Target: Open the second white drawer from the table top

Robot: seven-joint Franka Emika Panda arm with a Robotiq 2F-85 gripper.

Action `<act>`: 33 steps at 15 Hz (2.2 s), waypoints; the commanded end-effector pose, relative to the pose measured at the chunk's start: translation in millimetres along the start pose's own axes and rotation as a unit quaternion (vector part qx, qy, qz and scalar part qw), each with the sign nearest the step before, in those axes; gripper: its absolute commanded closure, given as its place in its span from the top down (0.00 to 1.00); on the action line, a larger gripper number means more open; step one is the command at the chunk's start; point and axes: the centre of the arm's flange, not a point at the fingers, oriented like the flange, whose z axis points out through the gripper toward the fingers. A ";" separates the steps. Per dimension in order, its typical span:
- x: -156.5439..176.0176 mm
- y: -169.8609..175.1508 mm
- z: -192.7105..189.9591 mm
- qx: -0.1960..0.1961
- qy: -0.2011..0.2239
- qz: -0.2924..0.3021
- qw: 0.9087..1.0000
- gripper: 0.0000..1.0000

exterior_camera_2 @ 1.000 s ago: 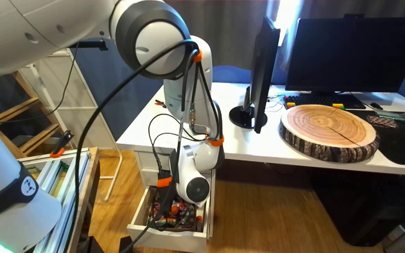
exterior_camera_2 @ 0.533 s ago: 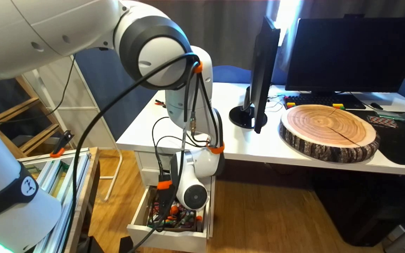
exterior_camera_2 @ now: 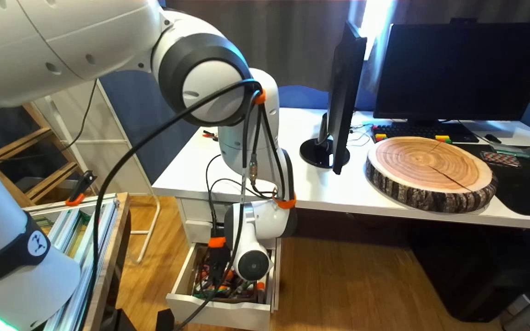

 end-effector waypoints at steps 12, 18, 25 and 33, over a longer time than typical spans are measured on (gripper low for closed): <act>-6.6 16.8 0.8 -0.040 0.029 0.029 0.998 1.00; -9.9 21.1 -10.4 -0.065 0.034 0.034 0.997 1.00; -19.6 32.1 -31.6 -0.082 0.035 0.039 0.995 1.00; -36.0 49.1 -64.3 -0.109 0.039 0.054 0.992 1.00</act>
